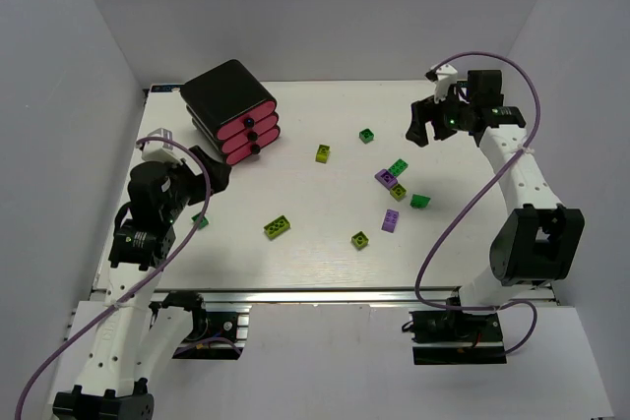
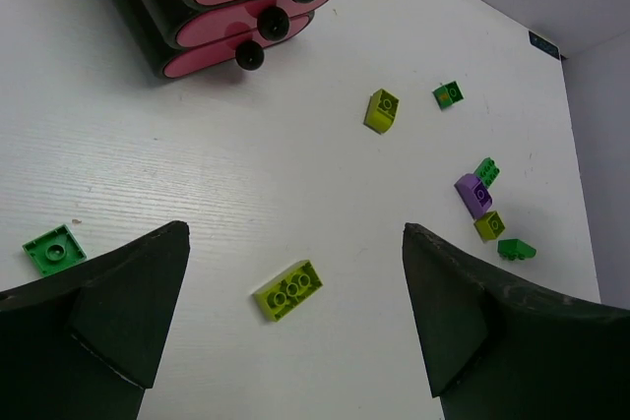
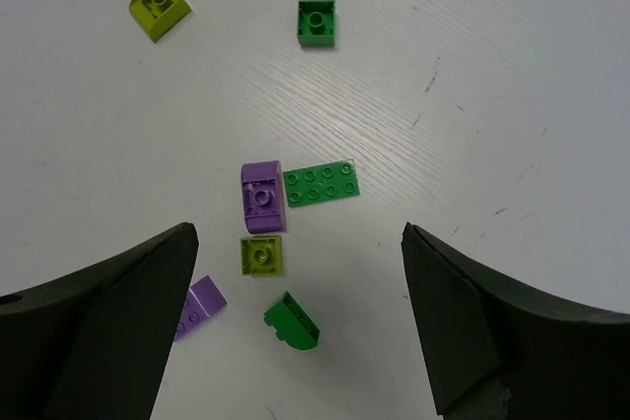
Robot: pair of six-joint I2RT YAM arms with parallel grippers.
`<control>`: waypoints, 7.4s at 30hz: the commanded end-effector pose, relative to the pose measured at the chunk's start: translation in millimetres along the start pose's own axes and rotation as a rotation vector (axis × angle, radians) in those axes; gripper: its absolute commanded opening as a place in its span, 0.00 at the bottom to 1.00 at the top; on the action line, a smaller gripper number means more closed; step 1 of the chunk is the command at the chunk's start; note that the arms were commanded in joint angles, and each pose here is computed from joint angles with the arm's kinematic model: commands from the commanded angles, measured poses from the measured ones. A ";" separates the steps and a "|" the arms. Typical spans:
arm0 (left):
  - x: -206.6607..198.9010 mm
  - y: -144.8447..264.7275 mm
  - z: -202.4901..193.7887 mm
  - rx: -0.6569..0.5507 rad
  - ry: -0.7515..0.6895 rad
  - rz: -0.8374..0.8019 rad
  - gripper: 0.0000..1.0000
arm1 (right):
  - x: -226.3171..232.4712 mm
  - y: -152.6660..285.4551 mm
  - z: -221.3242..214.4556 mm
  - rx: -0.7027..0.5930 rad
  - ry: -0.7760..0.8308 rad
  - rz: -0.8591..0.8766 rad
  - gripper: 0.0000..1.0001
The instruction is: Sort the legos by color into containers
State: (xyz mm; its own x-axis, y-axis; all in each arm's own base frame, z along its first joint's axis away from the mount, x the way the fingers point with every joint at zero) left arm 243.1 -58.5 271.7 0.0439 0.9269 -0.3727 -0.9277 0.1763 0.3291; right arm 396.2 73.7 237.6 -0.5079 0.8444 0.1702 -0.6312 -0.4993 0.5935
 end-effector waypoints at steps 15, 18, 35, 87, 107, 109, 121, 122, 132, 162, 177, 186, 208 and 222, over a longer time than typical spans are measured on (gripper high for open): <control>-1.8 21.0 -12.6 0.052 0.006 -0.016 0.98 | 161.1 -64.0 15.4 0.049 0.320 0.544 0.89; -0.9 27.7 -14.1 0.058 0.011 -0.007 0.98 | 199.6 -87.4 36.6 -0.006 0.285 0.510 0.62; 0.2 47.5 -12.0 0.058 0.062 0.033 0.95 | 307.5 -199.1 87.1 -0.109 -0.179 0.440 0.82; 9.3 44.6 -21.4 0.062 0.117 0.087 0.95 | 311.1 -252.5 87.4 -0.325 -0.219 0.415 0.13; 37.1 30.0 -35.6 0.090 0.165 0.267 0.95 | 291.6 -201.3 31.2 -0.242 -0.131 0.443 0.68; 40.3 26.7 -39.6 0.117 0.167 0.291 0.96 | 296.1 -198.0 32.4 -0.240 -0.113 0.470 0.78; 72.5 11.8 -78.8 0.301 0.140 0.490 0.92 | 291.0 -157.1 -3.3 -0.143 0.086 0.607 0.89; 77.3 9.1 -86.7 0.340 0.134 0.519 0.91 | 290.2 -152.6 -9.4 -0.131 0.112 0.622 0.89; 106.6 -17.4 -125.5 0.525 0.097 0.693 0.91 | 265.8 -99.1 -46.6 -0.029 0.327 0.707 0.89; 156.6 -93.2 -169.5 0.635 -0.012 0.834 0.61 | 199.5 -35.6 -32.1 -0.095 0.315 0.641 0.85; 74.2 -86.6 -77.9 0.362 0.046 0.390 0.00 | 188.8 -36.6 -37.7 -0.074 0.323 0.605 0.83; 9.0 -67.6 -5.8 0.185 0.081 0.080 0.00 | 184.9 -38.5 -37.8 -0.068 0.328 0.590 0.83; -35.4 -177.0 9.5 0.261 0.065 -0.023 0.41 | 128.3 -36.2 -28.5 -0.049 0.146 0.237 0.89; -54.8 -176.6 33.8 0.215 0.033 -0.048 0.71 | 71.8 -46.6 -42.0 0.063 0.049 0.119 0.89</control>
State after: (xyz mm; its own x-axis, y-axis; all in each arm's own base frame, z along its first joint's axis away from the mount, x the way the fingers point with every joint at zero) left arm 418.9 -129.8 226.4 0.0352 0.9046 -0.4247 -0.7779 0.2916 0.5566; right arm 354.7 156.0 173.7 -0.5935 0.7678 0.2411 -0.5055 -0.5888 0.6307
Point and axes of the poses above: each gripper's point midway between its finger pads, its own y axis back along the fingers, its own x axis along the line the jaws close on, z = x × y, the point moved 3 cm from there along y, back along the fingers, and after that the axes turned 8 degrees about -y, right-handed, at the moved point
